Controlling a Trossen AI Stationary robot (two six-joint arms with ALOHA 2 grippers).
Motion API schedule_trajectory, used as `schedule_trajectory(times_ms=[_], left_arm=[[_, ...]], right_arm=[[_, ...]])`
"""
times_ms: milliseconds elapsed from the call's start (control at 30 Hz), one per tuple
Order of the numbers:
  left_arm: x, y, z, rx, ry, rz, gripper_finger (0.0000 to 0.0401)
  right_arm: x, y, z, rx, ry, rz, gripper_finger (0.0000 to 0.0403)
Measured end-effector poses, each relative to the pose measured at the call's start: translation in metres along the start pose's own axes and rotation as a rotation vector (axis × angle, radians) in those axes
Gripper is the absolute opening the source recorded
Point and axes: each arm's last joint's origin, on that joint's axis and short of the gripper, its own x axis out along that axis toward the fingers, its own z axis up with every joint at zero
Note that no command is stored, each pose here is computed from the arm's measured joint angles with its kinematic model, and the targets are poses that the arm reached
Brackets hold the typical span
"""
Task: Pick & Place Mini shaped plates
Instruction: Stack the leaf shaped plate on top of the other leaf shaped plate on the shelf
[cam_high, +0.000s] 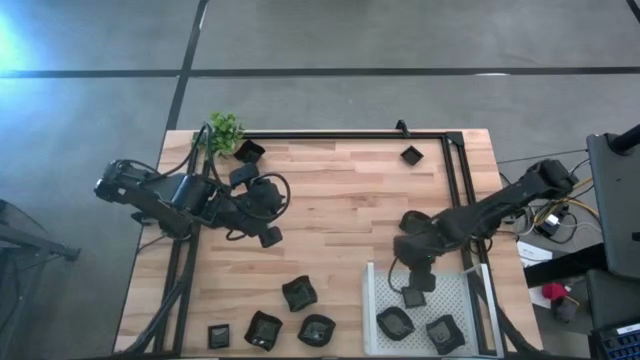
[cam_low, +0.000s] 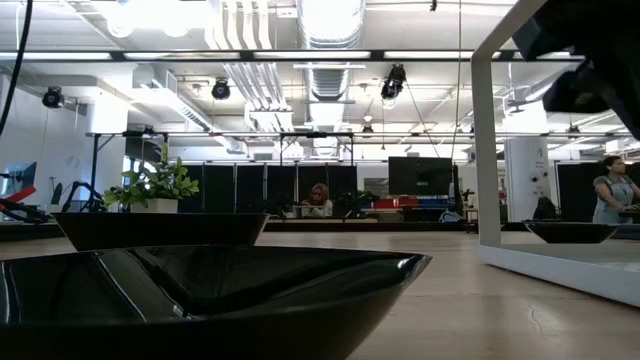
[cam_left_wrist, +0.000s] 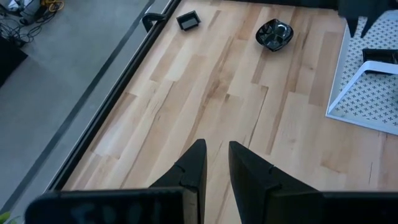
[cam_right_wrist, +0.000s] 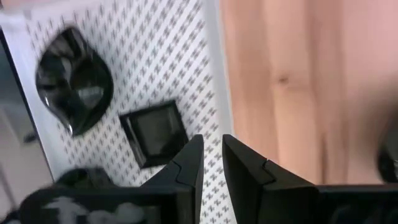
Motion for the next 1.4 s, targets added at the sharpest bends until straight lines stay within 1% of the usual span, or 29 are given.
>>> schedule_trajectory(times_ms=[367, 533, 633, 800, 900, 1100, 1233, 1400], left_arm=[[0.002, -0.001, -0.002, -0.017, 0.004, 0.002, 0.0062], [0.009, -0.004, -0.006, -0.019, 0.006, 0.003, 0.0062], [0.014, -0.007, -0.008, -0.021, 0.006, -0.001, 0.0062], [0.02, -0.011, -0.011, -0.032, -0.005, -0.013, 0.0062], [0.023, -0.013, -0.012, -0.041, -0.015, -0.023, 0.0062], [0.026, -0.017, -0.012, -0.055, -0.022, -0.058, 0.0062], [0.026, -0.017, -0.012, -0.058, -0.023, -0.065, 0.0062], [0.027, -0.018, -0.01, -0.064, -0.039, -0.073, 0.0062]], right_arm=[[-0.043, -0.013, -0.013, 0.242, -0.346, -0.086, 0.0054], [-0.053, -0.017, -0.016, 0.33, -0.438, -0.098, 0.0054], [-0.056, -0.022, -0.017, 0.42, -0.477, -0.118, 0.0054], [-0.056, -0.035, -0.018, 0.564, -0.445, -0.194, 0.0062], [-0.055, -0.042, -0.018, 0.639, -0.426, -0.234, 0.008], [-0.057, -0.06, -0.011, 0.825, -0.435, -0.27, 0.0116], [-0.059, -0.077, -0.01, 0.872, -0.392, -0.323, 0.0129], [-0.057, -0.1, -0.009, 0.943, -0.331, -0.33, 0.0132]])
